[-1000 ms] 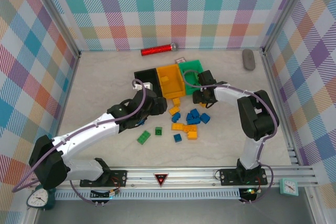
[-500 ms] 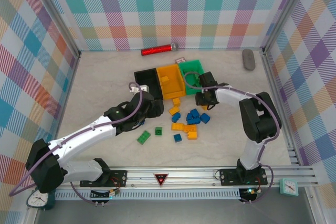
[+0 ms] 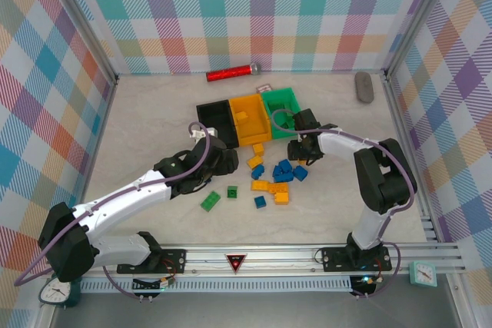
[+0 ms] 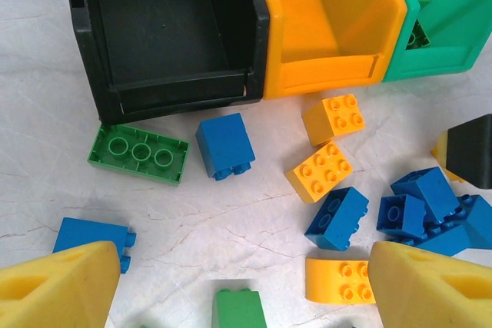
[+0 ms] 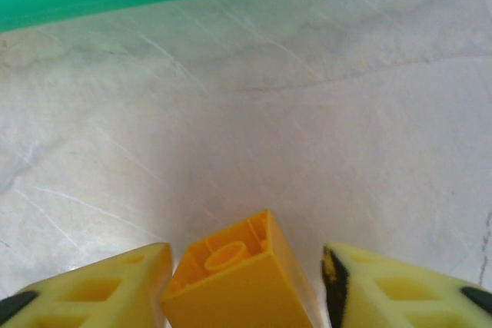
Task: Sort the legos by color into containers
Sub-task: Pick up the lego from the center of the table, then place the lego in the container, then pick up the lego from the center of the table.
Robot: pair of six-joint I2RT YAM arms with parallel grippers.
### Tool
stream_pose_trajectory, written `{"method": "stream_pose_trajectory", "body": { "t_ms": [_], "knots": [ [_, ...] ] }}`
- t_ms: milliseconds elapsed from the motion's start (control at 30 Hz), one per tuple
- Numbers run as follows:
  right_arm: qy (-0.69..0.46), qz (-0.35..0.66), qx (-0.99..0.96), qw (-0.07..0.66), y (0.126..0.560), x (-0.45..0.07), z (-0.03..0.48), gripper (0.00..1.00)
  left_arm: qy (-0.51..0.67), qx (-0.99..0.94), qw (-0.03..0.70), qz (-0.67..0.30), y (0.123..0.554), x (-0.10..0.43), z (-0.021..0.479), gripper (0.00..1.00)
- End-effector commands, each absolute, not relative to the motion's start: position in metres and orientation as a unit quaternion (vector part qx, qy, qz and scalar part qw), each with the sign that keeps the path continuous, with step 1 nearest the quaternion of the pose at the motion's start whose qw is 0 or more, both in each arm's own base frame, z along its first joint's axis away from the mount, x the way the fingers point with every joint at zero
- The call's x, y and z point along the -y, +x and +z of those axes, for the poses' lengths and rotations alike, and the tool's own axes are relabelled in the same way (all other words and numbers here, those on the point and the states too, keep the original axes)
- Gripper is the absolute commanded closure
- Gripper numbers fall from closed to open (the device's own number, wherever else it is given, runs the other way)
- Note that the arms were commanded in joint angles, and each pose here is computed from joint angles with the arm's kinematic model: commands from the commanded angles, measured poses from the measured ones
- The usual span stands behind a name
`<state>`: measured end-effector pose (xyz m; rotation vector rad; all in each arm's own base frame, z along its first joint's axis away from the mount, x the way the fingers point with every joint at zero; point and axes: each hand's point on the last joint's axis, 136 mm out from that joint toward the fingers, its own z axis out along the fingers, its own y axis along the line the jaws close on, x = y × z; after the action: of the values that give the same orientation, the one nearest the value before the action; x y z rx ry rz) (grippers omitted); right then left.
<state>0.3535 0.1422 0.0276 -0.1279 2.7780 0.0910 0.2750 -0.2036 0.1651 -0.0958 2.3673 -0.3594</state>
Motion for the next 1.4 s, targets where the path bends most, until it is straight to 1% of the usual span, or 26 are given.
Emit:
{"method": "stream_pose_trajectory", "body": {
  "t_ms": [0,67,133,267,400,533,700,800,867,900,1000,1067,1233,1367],
  "knots": [
    [-0.034,0.026,-0.985,0.165,0.343,-0.136,0.026,0.59,-0.038,-0.921,0.365,-0.127,0.272,0.197,0.164,0.16],
    [-0.036,0.032,-0.985,0.166,0.344,-0.139,0.03,0.67,-0.035,-0.923,0.361,-0.126,0.271,0.198,0.162,0.16],
    [-0.037,0.04,-0.983,0.177,0.347,-0.142,0.039,0.71,-0.034,-0.925,0.359,-0.122,0.271,0.197,0.158,0.16],
    [-0.05,0.08,-0.974,0.208,0.359,-0.159,0.072,0.71,-0.032,-0.932,0.343,-0.11,0.269,0.197,0.146,0.16],
    [-0.072,0.144,-0.959,0.232,0.375,-0.199,0.109,0.7,-0.036,-0.936,0.33,-0.121,0.267,0.202,0.133,0.16],
    [-0.088,0.185,-0.947,0.247,0.402,-0.237,0.136,0.69,-0.033,-0.941,0.308,-0.136,0.265,0.212,0.123,0.16],
    [-0.102,0.207,-0.935,0.27,0.438,-0.274,0.159,0.68,-0.023,-0.945,0.289,-0.151,0.262,0.222,0.119,0.17],
    [-0.114,0.209,-0.931,0.278,0.457,-0.291,0.166,0.63,-0.016,-0.944,0.286,-0.166,0.263,0.231,0.12,0.17],
    [-0.12,0.202,-0.933,0.273,0.467,-0.295,0.166,0.5,-0.011,-0.945,0.28,-0.171,0.264,0.238,0.12,0.17],
    [-0.122,0.198,-0.935,0.27,0.469,-0.295,0.166,0.46,-0.005,-0.946,0.276,-0.172,0.265,0.242,0.12,0.17],
    [-0.127,0.196,-0.932,0.277,0.465,-0.293,0.171,0.43,0.008,-0.948,0.269,-0.17,0.269,0.254,0.119,0.17],
    [-0.127,0.19,-0.931,0.284,0.457,-0.285,0.173,0.43,0.015,-0.95,0.26,-0.17,0.272,0.263,0.115,0.17],
    [-0.121,0.173,-0.934,0.287,0.423,-0.258,0.166,0.43,0.023,-0.955,0.244,-0.167,0.287,0.286,0.105,0.18],
    [-0.11,0.142,-0.94,0.29,0.395,-0.228,0.146,0.42,0.025,-0.96,0.236,-0.149,0.305,0.303,0.101,0.19]
  ]
}}
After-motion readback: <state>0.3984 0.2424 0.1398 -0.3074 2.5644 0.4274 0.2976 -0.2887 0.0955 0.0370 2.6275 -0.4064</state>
